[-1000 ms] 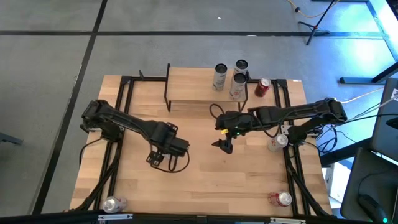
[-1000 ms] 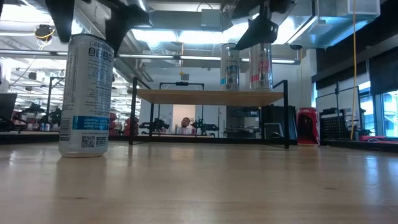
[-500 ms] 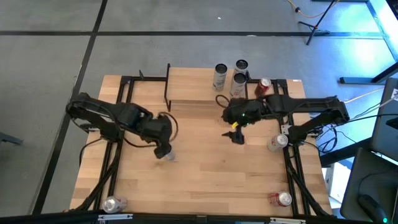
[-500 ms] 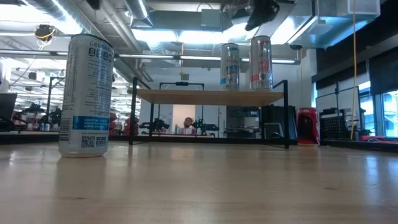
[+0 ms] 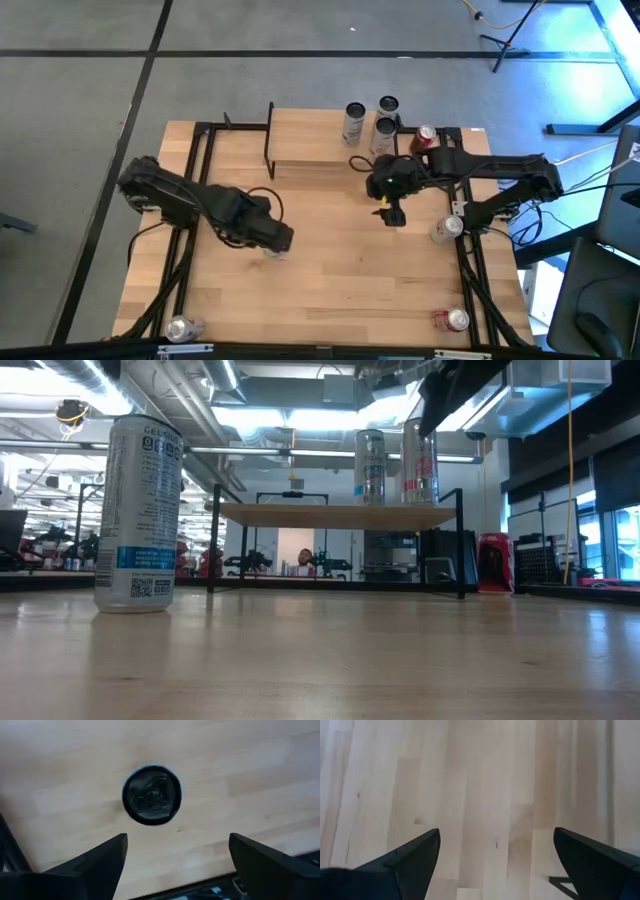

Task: Place canned beverage on shelf
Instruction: Put the white-blue soda can on the shelf aligned with the other white-blue soda can

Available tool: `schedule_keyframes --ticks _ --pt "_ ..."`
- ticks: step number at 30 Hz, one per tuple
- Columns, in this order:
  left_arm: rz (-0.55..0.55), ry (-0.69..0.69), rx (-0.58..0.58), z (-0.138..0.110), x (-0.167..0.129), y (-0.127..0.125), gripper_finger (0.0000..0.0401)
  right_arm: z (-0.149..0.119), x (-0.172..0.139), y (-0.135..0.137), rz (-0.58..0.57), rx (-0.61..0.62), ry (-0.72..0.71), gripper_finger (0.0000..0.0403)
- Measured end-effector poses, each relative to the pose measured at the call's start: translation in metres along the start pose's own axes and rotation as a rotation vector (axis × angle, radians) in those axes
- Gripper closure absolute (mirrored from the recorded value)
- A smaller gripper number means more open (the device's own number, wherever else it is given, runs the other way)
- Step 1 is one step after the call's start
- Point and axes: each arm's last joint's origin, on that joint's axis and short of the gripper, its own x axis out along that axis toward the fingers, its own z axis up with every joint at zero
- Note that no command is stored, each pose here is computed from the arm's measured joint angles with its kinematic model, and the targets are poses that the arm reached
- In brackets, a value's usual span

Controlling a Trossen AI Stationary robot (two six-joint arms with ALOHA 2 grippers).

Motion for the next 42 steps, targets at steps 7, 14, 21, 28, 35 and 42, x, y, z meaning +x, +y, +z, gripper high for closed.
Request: schedule_keyframes --ticks 7,14,21,28,35,42 --pt "0.106 -0.004 0.021 0.003 0.032 -0.016 0.0067 0.002 0.002 0.001 0.010 -0.034 -0.030 0.0027" --pt "0.185 0.005 0.072 0.006 0.046 -0.019 0.0067 0.003 0.002 0.001 0.009 -0.038 -0.036 0.0027" --pt "0.221 -0.005 0.074 0.007 0.049 -0.017 0.0067 0.003 0.002 0.000 0.009 -0.038 -0.039 0.0027" --pt "0.179 0.002 0.081 0.006 0.037 -0.013 0.0067 0.006 0.002 0.000 0.004 -0.031 -0.073 0.0027" --pt "0.229 0.003 0.097 0.001 0.021 -0.002 0.0067 0.007 0.002 0.000 0.003 -0.030 -0.081 0.0027" --pt "0.218 0.018 0.151 -0.001 0.041 -0.002 0.0067 0.008 0.002 0.000 0.002 -0.028 -0.088 0.0027"
